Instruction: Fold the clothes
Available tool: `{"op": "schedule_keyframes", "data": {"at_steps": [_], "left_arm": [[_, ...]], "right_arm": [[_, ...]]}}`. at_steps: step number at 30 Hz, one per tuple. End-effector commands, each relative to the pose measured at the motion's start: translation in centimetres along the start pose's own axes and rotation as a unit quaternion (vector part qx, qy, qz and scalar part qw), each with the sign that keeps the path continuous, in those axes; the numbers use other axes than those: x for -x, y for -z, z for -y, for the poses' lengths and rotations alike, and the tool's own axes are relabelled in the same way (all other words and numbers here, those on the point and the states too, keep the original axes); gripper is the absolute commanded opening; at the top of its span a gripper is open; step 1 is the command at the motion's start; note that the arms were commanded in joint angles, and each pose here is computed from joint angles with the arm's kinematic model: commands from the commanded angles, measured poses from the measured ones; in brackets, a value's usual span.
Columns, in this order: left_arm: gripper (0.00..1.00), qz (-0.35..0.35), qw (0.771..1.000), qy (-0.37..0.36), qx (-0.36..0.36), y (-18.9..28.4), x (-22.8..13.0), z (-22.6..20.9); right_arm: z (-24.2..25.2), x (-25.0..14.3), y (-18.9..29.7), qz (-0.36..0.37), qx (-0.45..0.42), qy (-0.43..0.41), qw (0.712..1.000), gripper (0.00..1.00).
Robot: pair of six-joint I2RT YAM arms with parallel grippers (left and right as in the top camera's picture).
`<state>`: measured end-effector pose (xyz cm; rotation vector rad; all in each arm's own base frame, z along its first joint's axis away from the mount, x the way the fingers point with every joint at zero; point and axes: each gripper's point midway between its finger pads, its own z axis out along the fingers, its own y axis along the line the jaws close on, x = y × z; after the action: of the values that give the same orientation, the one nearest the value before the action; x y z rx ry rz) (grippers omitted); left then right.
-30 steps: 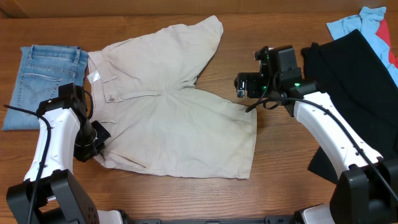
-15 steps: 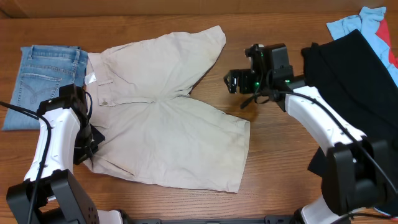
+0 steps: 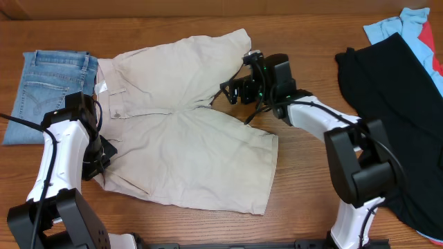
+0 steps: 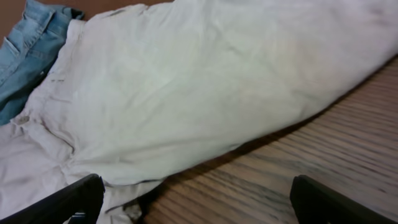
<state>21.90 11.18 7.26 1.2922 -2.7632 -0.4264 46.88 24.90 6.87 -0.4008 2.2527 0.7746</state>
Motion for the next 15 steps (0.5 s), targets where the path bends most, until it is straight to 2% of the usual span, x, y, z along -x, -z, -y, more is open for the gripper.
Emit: {"op": "schedule_keyframes", "data": {"at_steps": [1, 8, 15], "left_arm": [[0.05, 0.009, 1.000, 0.015, -0.009, 0.5, 0.2, 0.1], [0.06, 0.009, 1.000, 0.015, -0.009, 0.5, 0.2, 0.1], [0.05, 0.009, 1.000, 0.015, -0.009, 0.5, 0.3, 0.1]], "right_arm": [[0.7, -1.2, -1.8, -0.001, 0.005, -0.035, 0.999, 1.00], [1.4, -1.3, -3.7, 0.028, 0.021, -0.098, 0.995, 1.00], [-0.3, -1.7, -5.2, 0.033, 0.042, -0.095, 0.994, 1.00]]}}
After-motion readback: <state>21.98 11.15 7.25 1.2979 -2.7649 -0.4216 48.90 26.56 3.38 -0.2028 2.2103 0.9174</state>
